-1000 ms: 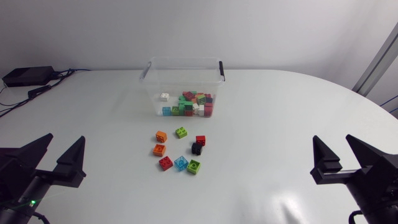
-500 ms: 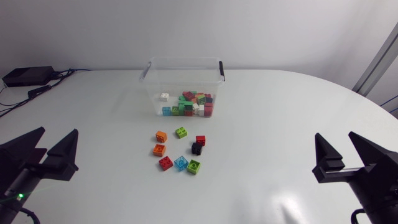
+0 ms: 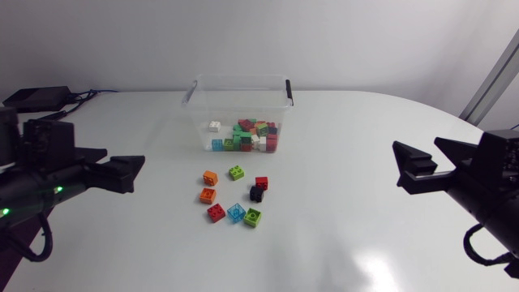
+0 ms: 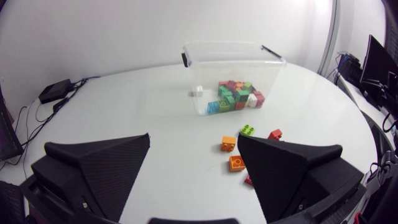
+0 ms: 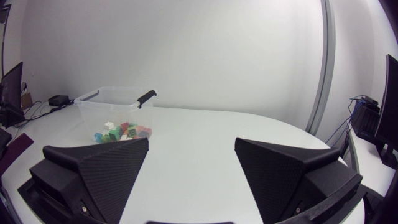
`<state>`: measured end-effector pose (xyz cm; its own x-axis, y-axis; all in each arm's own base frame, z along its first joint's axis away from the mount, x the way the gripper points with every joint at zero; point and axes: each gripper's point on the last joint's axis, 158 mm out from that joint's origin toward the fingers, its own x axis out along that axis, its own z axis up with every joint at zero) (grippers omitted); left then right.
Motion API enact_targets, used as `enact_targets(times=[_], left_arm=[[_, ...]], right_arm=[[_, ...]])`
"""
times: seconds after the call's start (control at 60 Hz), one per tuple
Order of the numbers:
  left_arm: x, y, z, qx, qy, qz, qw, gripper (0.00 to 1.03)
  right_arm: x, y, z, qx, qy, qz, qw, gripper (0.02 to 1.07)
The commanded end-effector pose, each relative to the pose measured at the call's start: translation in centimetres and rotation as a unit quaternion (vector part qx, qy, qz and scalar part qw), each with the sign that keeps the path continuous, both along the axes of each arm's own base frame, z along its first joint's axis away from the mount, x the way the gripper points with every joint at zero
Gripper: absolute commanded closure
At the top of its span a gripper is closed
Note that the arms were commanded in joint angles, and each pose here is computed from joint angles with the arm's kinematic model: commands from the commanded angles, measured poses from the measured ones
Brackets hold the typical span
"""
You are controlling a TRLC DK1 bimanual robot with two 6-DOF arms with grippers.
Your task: Place the duplo bricks in the container
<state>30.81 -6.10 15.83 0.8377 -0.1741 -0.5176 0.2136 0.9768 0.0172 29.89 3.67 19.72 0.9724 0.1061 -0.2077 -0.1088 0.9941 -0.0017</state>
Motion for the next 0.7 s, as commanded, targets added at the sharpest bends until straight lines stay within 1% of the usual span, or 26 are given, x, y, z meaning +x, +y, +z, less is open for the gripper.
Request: enact_targets(times=[0.0, 0.083, 0.15, 0.167, 0.217, 0.267, 0.35, 0.4, 0.45, 0.467, 0.5, 0.6, 0.65, 0.683], left_arm=[[1.2, -0.5, -0.8, 0.020, 0.031, -0.011, 0.999, 0.06], [2.4, -1.1, -2.5, 0.039, 0.071, -0.024, 0.996, 0.06], [3.3, -1.2, -4.0, 0.067, 0.111, -0.041, 0.991, 0.06], [3.7, -1.3, -4.6, 0.077, 0.133, -0.047, 0.987, 0.06], [4.2, -1.5, -5.8, 0.082, 0.168, -0.051, 0.981, 0.05], [4.9, -2.0, -6.6, 0.081, 0.186, -0.059, 0.977, 0.05], [5.8, -2.9, -7.7, 0.087, 0.209, -0.073, 0.971, 0.05], [6.2, -3.9, -8.4, 0.093, 0.225, -0.085, 0.966, 0.05], [6.4, -4.1, -9.0, 0.096, 0.239, -0.088, 0.962, 0.05], [6.8, -4.7, -9.6, 0.100, 0.250, -0.094, 0.958, 0.05], [7.1, -5.2, -10.1, 0.103, 0.260, -0.099, 0.955, 0.05], [8.0, -6.6, -11.9, 0.106, 0.292, -0.108, 0.944, 0.06], [8.4, -7.3, -12.6, 0.105, 0.303, -0.108, 0.941, 0.06], [8.5, -8.0, -13.1, 0.107, 0.314, -0.112, 0.937, 0.06]], right_arm=[[0.8, 1.3, 0.2, 0.011, 0.017, 0.010, 1.000, 0.07], [1.5, 2.3, -0.1, 0.013, 0.039, 0.018, 0.999, 0.07], [1.8, 2.8, -0.5, 0.006, 0.057, 0.019, 0.998, 0.07], [1.8, 3.2, -0.6, 0.005, 0.064, 0.024, 0.998, 0.07], [1.9, 3.8, -0.9, 0.000, 0.078, 0.028, 0.997, 0.07], [2.0, 4.2, -1.1, -0.005, 0.088, 0.031, 0.996, 0.07], [2.0, 5.6, -1.9, -0.020, 0.124, 0.047, 0.991, 0.07], [2.2, 5.9, -2.6, -0.033, 0.154, 0.049, 0.986, 0.07], [2.2, 6.2, -3.0, -0.041, 0.173, 0.052, 0.983, 0.07], [2.3, 6.6, -3.5, -0.056, 0.191, 0.061, 0.978, 0.07], [2.3, 6.9, -3.7, -0.064, 0.202, 0.069, 0.975, 0.07], [2.4, 8.0, -5.1, -0.072, 0.249, 0.093, 0.961, 0.07], [2.1, 8.8, -6.0, -0.076, 0.267, 0.120, 0.953, 0.07], [1.9, 9.3, -6.4, -0.070, 0.276, 0.138, 0.949, 0.07]])
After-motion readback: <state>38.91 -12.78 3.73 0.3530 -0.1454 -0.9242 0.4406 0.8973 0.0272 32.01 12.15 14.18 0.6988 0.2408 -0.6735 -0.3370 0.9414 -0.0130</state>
